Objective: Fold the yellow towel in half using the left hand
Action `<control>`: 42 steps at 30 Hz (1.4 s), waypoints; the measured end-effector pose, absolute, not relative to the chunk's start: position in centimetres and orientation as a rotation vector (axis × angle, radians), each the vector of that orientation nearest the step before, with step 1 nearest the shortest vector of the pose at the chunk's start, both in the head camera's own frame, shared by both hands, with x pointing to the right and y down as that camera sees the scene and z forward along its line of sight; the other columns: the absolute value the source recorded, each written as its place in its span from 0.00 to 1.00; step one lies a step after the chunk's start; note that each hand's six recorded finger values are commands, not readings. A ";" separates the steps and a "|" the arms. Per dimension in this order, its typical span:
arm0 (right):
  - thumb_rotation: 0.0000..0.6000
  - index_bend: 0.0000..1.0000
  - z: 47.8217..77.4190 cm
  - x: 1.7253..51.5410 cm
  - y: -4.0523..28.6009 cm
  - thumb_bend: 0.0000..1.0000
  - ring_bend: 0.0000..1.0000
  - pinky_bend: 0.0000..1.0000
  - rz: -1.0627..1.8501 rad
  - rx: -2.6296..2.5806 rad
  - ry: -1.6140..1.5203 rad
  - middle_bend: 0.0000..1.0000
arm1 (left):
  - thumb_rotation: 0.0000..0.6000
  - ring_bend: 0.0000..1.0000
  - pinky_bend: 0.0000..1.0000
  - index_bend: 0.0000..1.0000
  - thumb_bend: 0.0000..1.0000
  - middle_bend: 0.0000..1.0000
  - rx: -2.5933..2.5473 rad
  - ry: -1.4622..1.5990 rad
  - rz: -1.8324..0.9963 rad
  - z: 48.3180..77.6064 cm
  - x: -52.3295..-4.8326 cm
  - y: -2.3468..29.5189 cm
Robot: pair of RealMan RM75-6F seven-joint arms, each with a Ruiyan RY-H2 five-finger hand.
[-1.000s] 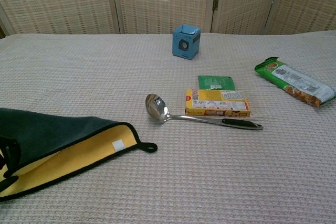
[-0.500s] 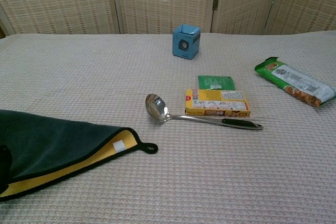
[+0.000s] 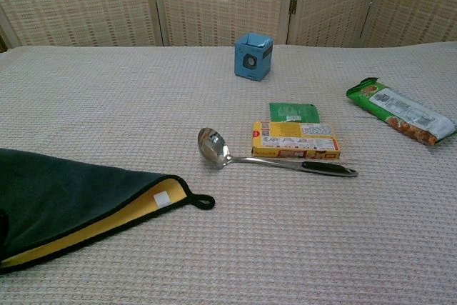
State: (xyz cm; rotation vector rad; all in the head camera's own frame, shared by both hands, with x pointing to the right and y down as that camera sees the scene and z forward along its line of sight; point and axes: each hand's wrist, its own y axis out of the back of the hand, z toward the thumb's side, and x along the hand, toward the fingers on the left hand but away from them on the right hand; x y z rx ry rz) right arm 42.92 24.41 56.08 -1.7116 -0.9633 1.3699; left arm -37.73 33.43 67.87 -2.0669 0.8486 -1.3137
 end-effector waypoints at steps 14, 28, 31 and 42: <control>1.00 0.00 56.4 42.5 24.5 0.42 0.00 0.00 1.369 -1.721 -0.947 0.00 | 1.00 1.00 1.00 0.60 0.39 1.00 -2.052 0.862 -1.334 67.0 -38.9 34.0; 1.00 0.00 56.5 42.4 24.5 0.43 0.00 0.00 1.372 -1.723 -0.947 0.00 | 1.00 1.00 1.00 0.12 0.38 1.00 -2.032 0.918 -1.320 65.6 -40.1 33.6; 1.00 0.00 56.4 42.4 24.5 0.42 0.00 0.00 1.368 -1.726 -0.950 0.00 | 1.00 1.00 1.00 0.14 0.38 1.00 -1.966 0.936 -1.296 64.5 -40.8 32.4; 1.00 0.00 56.4 42.2 24.1 0.43 0.00 0.00 1.371 -1.696 -0.971 0.00 | 1.00 0.06 0.01 0.10 0.27 0.06 -1.651 1.032 -1.438 58.9 -46.4 27.9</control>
